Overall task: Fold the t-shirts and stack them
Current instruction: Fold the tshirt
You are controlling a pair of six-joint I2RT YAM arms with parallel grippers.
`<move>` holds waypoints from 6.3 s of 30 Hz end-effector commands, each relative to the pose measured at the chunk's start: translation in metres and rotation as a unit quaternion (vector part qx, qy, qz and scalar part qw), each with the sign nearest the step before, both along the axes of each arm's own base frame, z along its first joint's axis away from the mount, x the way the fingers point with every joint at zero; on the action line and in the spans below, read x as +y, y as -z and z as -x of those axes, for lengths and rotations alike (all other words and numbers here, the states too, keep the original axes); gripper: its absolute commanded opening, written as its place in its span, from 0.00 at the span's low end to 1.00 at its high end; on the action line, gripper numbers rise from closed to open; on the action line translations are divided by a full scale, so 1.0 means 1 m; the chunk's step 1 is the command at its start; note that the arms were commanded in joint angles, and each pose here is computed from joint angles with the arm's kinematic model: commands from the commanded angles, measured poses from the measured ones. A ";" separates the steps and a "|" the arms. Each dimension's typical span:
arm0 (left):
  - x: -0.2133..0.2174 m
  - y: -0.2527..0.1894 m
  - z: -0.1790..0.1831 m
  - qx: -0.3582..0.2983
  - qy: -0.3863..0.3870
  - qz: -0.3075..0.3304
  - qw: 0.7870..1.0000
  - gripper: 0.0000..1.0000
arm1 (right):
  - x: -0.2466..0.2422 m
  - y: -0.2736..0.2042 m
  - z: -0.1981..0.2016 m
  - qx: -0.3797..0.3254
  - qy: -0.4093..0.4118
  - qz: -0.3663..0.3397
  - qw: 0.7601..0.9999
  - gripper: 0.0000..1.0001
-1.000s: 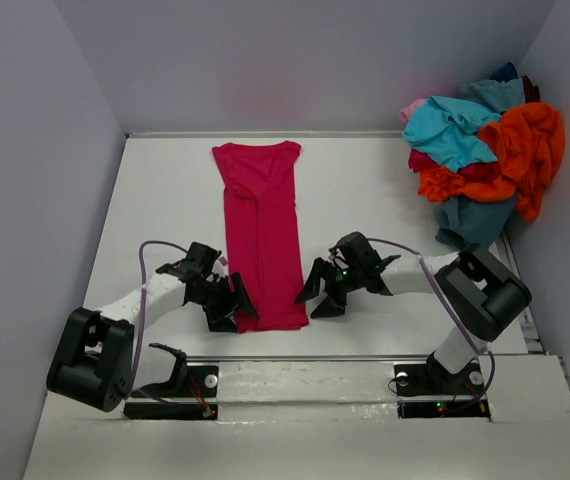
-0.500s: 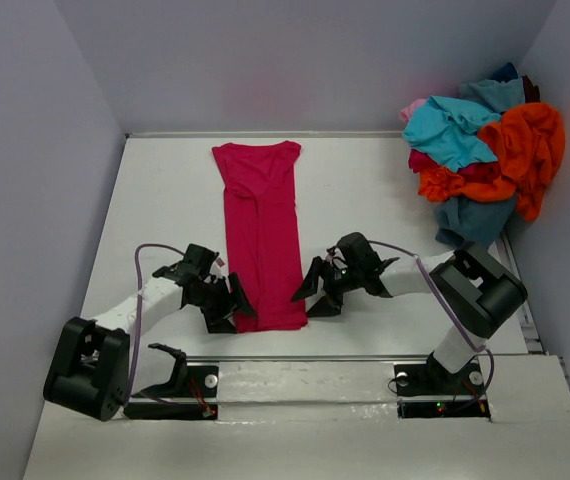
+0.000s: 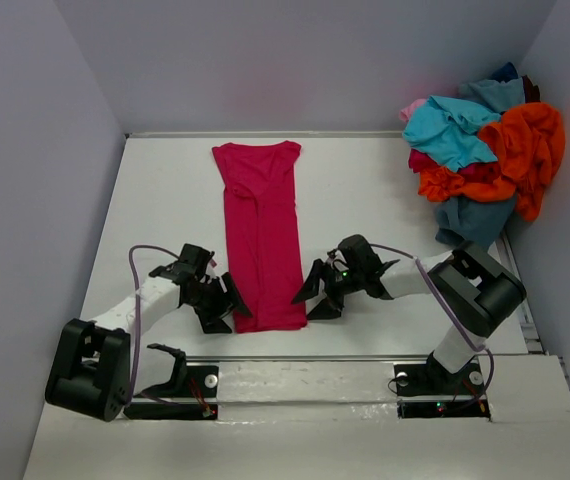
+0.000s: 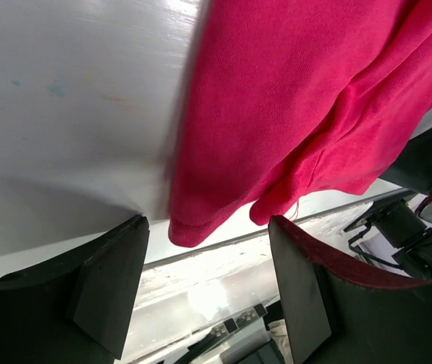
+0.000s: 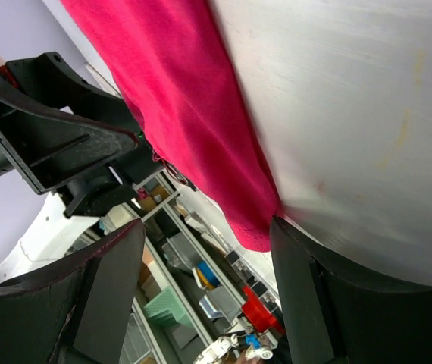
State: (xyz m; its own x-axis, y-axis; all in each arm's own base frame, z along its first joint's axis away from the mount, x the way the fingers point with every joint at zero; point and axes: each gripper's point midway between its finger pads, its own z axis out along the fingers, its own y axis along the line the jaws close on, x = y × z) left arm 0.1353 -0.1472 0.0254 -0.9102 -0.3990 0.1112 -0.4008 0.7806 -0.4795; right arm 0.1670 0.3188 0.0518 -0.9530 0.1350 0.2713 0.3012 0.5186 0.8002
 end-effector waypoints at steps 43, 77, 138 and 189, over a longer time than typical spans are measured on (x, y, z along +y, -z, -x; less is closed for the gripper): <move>-0.013 0.004 -0.020 0.006 0.014 0.033 0.999 0.51 | 0.011 0.005 -0.007 0.016 -0.059 0.006 0.998 0.68; -0.013 -0.002 -0.028 -0.015 0.035 0.031 0.999 0.21 | 0.015 0.008 -0.014 0.006 -0.099 0.028 0.995 0.13; -0.034 -0.044 -0.010 -0.058 0.106 0.033 0.992 0.06 | 0.014 -0.024 0.003 -0.068 -0.177 0.094 0.977 0.07; -0.008 -0.084 -0.202 -0.152 0.038 -0.009 0.988 0.06 | 0.023 -0.072 -0.202 -0.154 -0.098 0.125 0.975 0.07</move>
State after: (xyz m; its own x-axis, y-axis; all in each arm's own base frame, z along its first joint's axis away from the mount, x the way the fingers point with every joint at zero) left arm 0.3199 -0.1600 0.0979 -0.9356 -0.3263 -0.1350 -0.2026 0.8091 -0.5516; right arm 0.3582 0.3428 0.1114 -0.9992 -0.0261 -0.0311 -0.0402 0.7467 0.6639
